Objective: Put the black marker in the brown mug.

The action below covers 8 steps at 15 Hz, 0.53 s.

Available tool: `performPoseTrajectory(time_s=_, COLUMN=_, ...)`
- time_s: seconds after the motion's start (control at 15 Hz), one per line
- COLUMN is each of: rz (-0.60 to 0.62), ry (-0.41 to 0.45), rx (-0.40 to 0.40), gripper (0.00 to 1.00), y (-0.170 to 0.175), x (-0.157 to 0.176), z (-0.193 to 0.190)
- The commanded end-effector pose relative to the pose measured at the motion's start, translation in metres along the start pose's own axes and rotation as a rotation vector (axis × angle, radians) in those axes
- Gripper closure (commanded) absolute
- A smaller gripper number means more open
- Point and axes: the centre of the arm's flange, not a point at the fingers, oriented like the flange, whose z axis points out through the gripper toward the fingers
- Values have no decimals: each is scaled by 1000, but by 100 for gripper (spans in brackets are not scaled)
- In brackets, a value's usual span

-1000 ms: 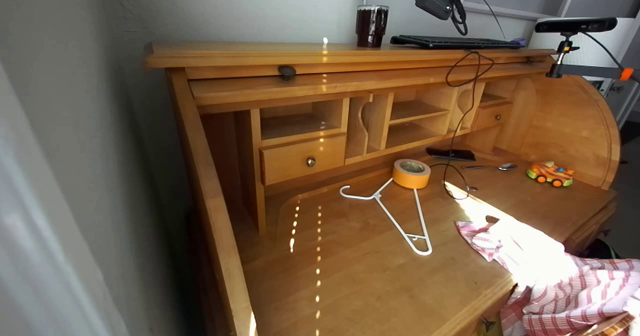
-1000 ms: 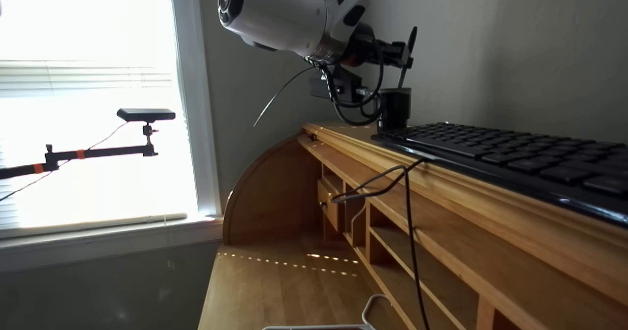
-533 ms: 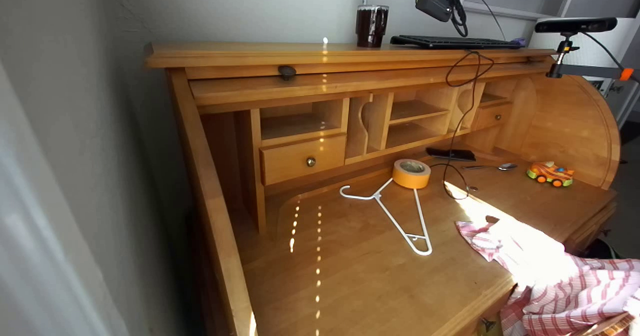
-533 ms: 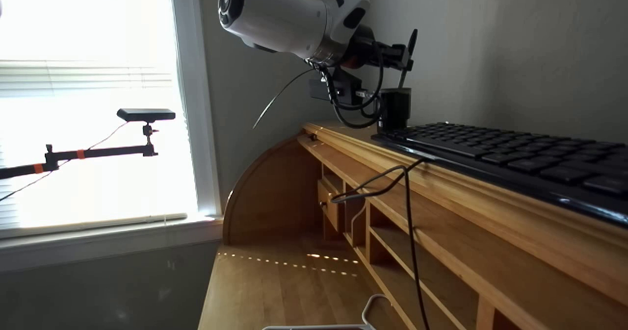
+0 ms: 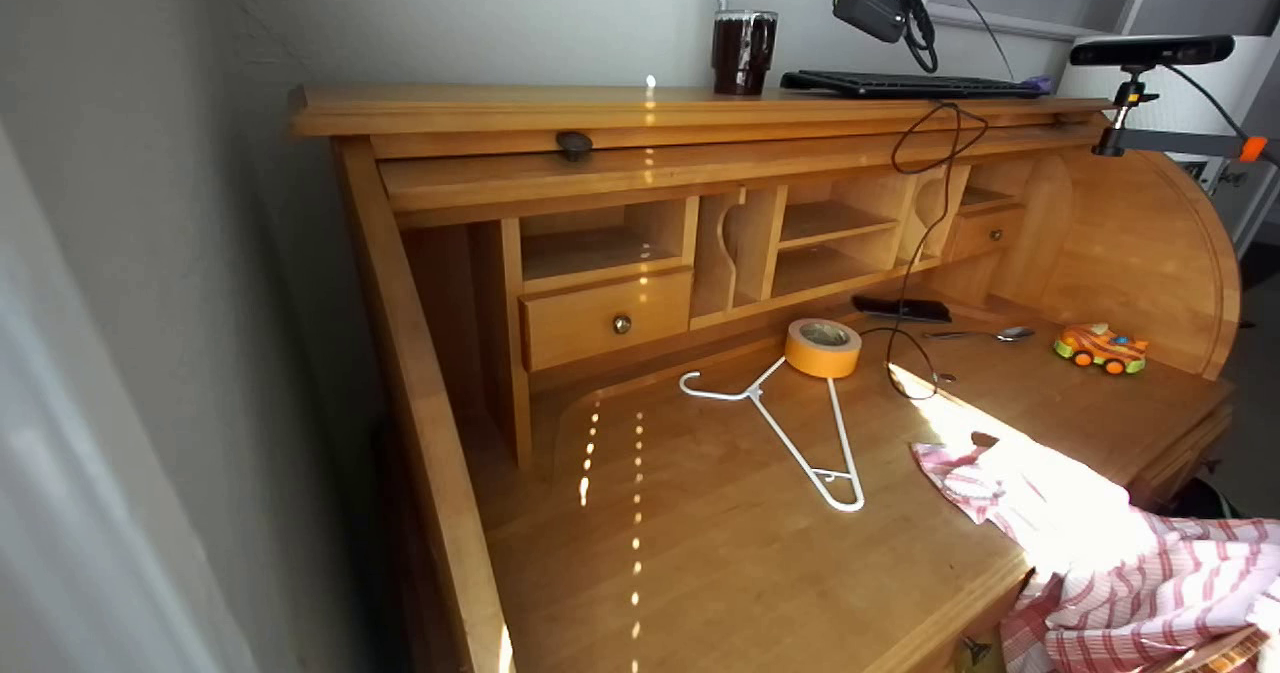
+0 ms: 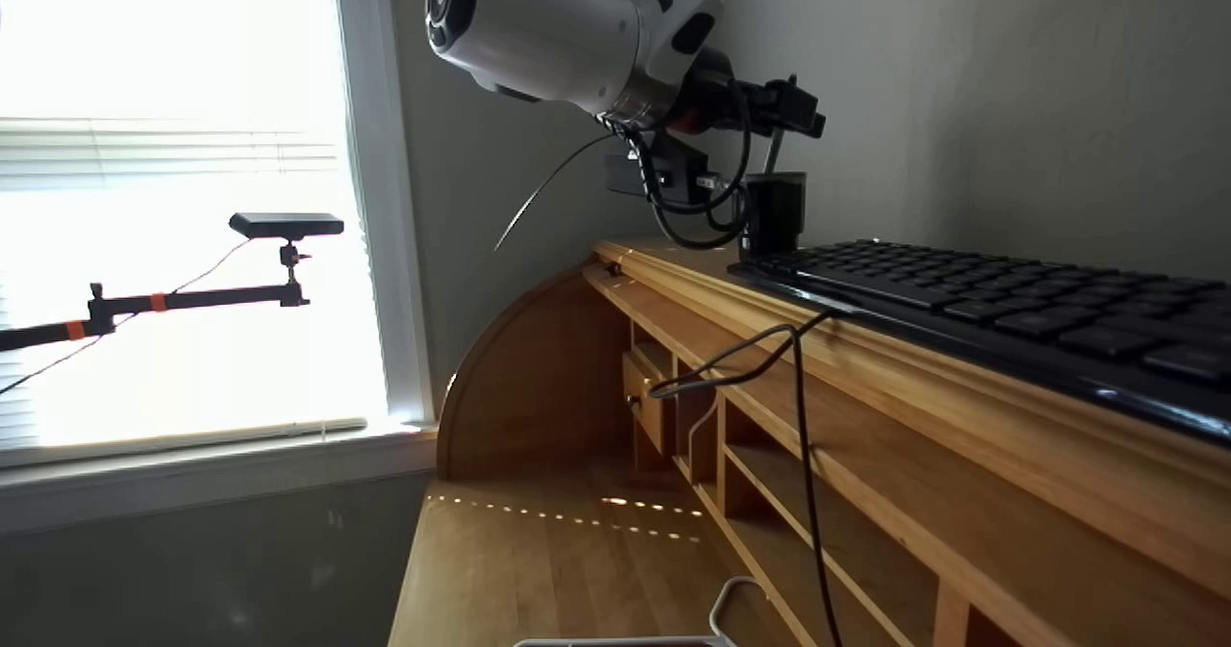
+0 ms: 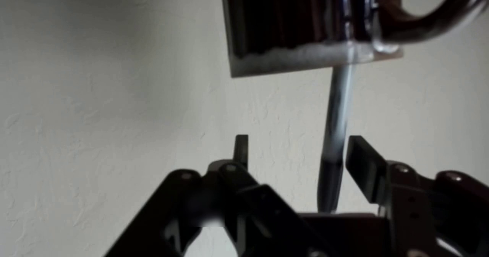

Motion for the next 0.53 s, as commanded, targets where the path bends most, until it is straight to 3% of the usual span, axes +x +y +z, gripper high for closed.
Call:
performPoseTrajectory(time_s=0.0, rz=-30, ry=-12, rx=-5, gripper=1, y=-4, x=2, z=-17)
performPoseTrajectory(time_s=0.47, rz=-50, ry=-32, rx=-11, gripper=0, y=-8, x=9, z=-31)
